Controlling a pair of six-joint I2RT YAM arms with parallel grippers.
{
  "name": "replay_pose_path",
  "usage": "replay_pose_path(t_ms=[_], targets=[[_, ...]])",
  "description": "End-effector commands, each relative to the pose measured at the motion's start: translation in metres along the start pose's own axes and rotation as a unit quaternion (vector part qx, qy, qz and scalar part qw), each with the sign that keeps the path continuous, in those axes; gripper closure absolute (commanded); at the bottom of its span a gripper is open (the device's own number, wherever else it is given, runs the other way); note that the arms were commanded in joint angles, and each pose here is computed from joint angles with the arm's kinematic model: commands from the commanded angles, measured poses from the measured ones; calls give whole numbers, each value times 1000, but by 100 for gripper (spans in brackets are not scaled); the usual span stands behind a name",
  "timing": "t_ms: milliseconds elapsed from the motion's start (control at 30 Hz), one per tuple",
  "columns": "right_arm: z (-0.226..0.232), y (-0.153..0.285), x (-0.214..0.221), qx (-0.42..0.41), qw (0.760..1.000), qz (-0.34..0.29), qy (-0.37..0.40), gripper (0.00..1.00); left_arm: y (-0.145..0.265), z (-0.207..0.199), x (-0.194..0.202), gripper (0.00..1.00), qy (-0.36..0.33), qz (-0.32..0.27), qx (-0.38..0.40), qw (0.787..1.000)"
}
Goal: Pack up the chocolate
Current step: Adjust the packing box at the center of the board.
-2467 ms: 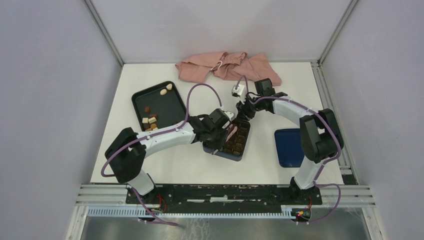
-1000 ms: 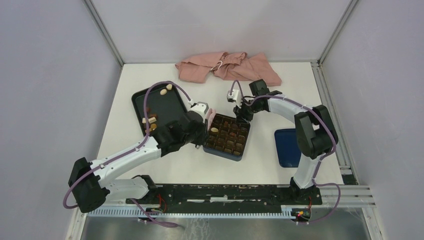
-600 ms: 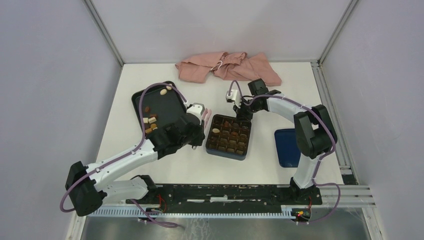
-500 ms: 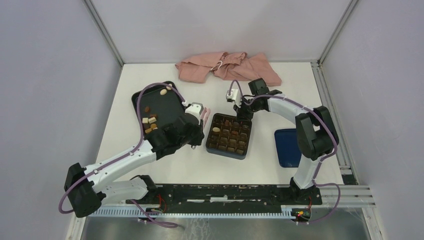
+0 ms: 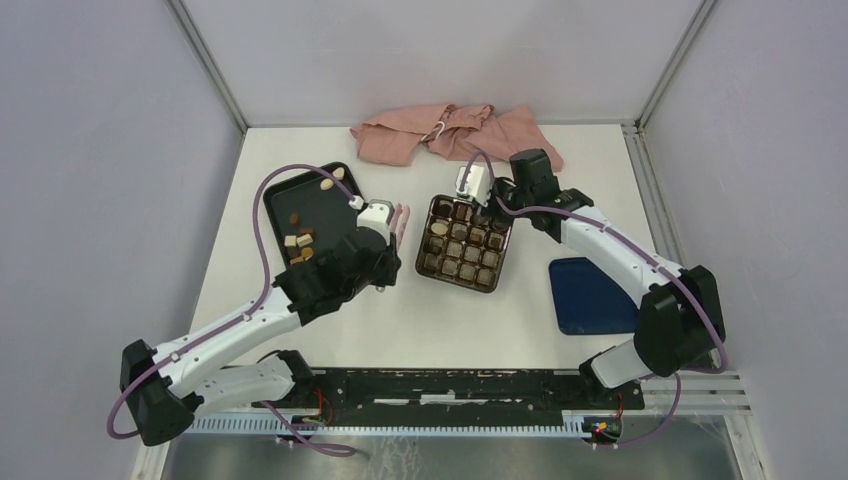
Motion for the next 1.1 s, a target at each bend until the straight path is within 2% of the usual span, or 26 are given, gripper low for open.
replay_pose_path(t_ms=[0,433,1067], targets=[[-23,21,-26,74,996,-18,35,100,14,-3,-25,67,23,-59,9,998],[-27,37,-46,102,993,-4,62,100,20,0,-28,67,12,-72,13,997],[-17,24,-44,71,996,-19,54,100,12,1,-21,66,-6,-54,8,998]])
Point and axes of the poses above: each gripper's point midway between its finger pads, its own y axis back along the fingers, its own z axis along the line the jaws close on, x = y × z, the point moved 6 cm from there along y, back along the fingers, and after that the axes turned 10 degrees about y, right-handed, at the moved point
